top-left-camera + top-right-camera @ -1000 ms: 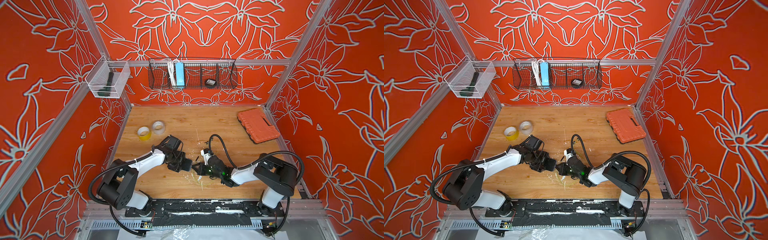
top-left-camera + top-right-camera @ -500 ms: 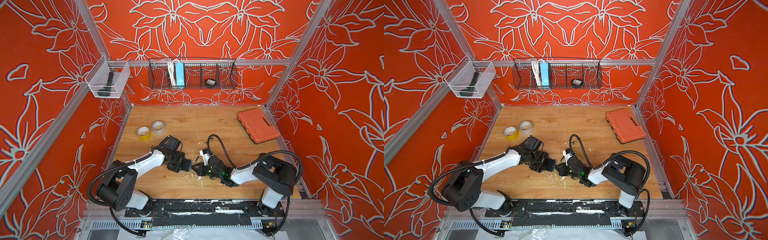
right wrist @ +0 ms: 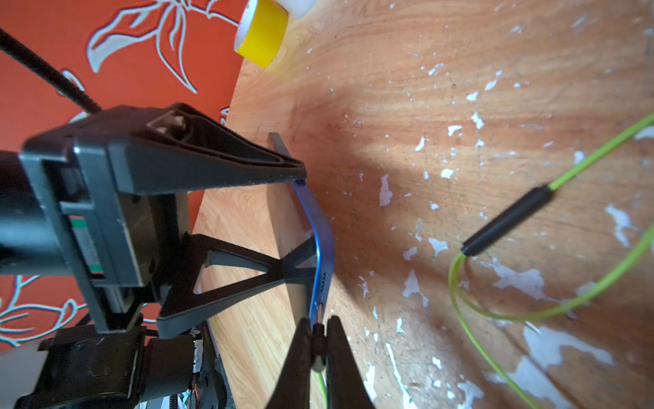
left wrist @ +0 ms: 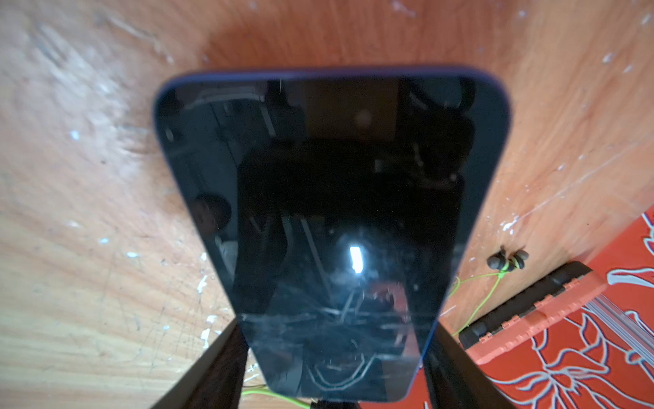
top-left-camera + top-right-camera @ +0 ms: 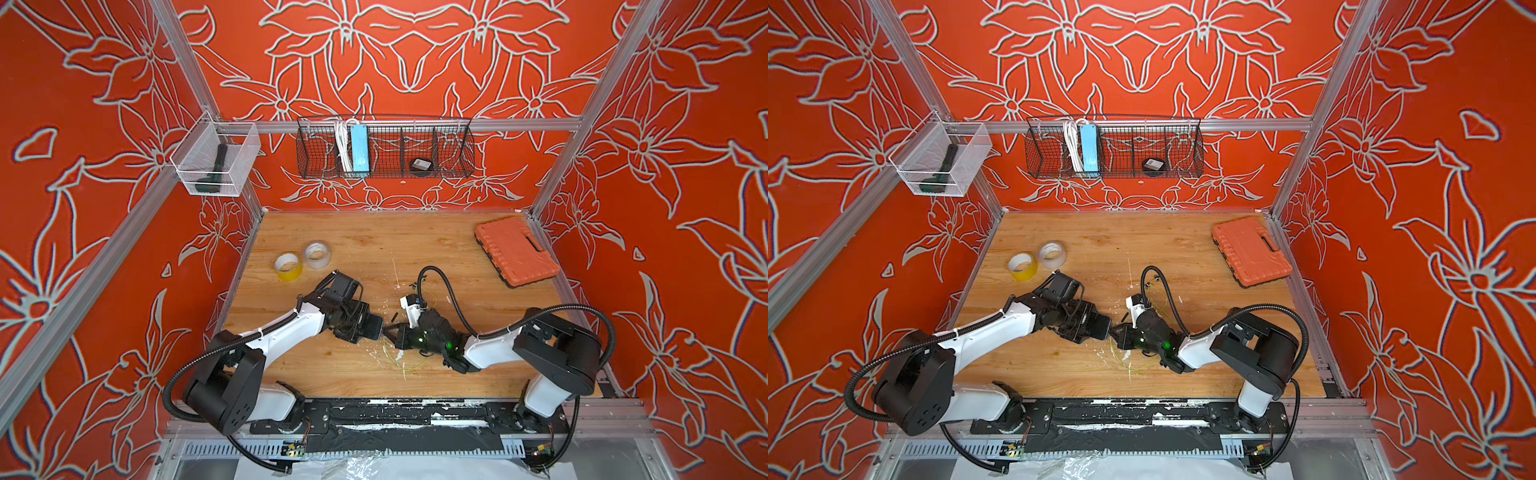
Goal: Plug wired earphones into phones
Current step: Insert the wired earphone into the phone.
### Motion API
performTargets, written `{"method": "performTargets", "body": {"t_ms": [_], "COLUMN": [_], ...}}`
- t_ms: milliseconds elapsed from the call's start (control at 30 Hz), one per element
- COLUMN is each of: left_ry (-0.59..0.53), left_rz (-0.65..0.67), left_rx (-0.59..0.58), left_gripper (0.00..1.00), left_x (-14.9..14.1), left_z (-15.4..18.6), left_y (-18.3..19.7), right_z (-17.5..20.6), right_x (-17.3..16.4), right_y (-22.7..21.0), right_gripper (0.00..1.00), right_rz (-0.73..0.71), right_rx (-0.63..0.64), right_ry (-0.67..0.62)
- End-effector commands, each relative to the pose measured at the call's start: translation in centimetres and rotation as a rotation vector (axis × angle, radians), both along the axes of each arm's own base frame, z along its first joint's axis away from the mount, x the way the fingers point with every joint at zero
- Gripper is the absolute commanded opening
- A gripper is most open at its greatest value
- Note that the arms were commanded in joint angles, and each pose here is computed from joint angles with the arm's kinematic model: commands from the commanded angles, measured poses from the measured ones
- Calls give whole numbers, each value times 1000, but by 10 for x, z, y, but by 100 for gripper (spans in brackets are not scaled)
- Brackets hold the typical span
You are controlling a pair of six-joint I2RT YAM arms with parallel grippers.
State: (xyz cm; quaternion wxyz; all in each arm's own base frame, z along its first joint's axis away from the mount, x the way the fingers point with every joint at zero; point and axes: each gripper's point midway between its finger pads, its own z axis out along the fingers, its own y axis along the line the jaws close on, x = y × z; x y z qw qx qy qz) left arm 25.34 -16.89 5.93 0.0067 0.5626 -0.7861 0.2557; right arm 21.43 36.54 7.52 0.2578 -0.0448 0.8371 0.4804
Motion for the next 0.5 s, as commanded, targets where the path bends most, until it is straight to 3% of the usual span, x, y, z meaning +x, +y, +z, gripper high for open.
{"method": "performTargets", "body": {"t_ms": [0,467], "left_ry": [-62,-150], "left_rz": [-72,-73], "left_rx": [-186,-224], "left_gripper": [56,54], "left_x": [4,3], "left_z": [35,61], "left_y": [-36,-38], "right_z": [39,51], "right_x": [-6,0], "right_y": [16,20], "right_gripper": [0,0], "right_rz": [72,77], "right_rx": [123,76], "right_ry": [-77,-117]}}
